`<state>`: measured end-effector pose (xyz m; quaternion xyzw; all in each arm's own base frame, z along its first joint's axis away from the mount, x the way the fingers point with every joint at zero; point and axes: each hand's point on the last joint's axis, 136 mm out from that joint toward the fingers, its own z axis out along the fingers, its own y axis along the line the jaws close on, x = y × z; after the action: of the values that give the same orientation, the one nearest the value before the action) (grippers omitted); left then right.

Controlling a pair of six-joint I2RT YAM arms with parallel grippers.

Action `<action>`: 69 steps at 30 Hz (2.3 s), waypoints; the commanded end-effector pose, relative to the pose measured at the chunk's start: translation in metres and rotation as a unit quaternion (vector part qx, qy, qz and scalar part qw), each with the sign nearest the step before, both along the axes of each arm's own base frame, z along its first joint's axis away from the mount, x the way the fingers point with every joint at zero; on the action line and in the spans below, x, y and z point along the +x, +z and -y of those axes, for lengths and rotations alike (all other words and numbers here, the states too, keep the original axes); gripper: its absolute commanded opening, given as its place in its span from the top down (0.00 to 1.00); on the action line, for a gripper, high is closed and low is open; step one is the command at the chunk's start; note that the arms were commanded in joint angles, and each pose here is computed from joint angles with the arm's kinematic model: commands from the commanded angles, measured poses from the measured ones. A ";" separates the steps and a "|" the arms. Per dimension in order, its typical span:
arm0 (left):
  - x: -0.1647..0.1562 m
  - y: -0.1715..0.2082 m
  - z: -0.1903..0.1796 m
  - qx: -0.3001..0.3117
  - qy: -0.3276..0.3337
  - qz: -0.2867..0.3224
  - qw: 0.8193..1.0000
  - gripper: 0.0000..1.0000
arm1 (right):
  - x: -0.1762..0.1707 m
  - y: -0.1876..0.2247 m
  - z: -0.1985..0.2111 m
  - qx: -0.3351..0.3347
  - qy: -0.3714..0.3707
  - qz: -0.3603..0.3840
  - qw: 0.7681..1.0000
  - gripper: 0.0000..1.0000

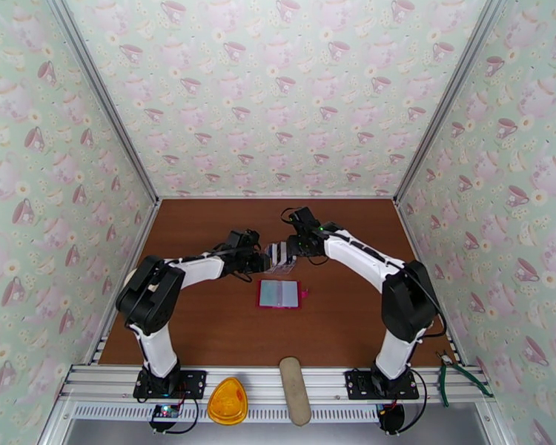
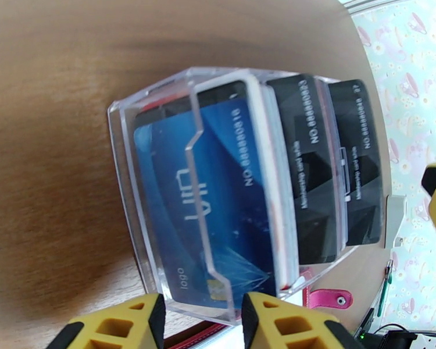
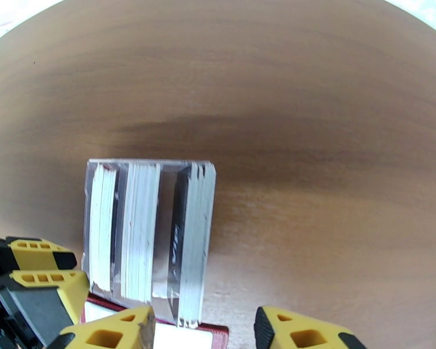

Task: Put the credit cards into the card holder

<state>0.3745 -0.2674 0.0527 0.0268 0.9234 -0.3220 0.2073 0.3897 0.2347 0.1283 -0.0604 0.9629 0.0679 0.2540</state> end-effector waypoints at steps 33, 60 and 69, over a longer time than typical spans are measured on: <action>-0.002 -0.013 0.000 0.004 -0.008 -0.026 1.000 0.64 | -0.001 -0.031 -0.012 -0.233 0.061 0.005 0.971 0.51; -0.003 -0.017 -0.003 0.014 -0.004 -0.032 0.999 0.65 | -0.002 -0.021 -0.010 -0.261 0.078 -0.003 0.962 0.69; -0.003 -0.017 -0.005 0.015 -0.003 -0.032 0.999 0.65 | -0.009 -0.030 -0.025 -0.215 0.095 -0.026 0.972 0.92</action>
<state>0.3751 -0.2696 0.0507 0.0278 0.9233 -0.3277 0.1982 0.3847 0.2481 0.1042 -0.1957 0.9463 -0.1404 0.2158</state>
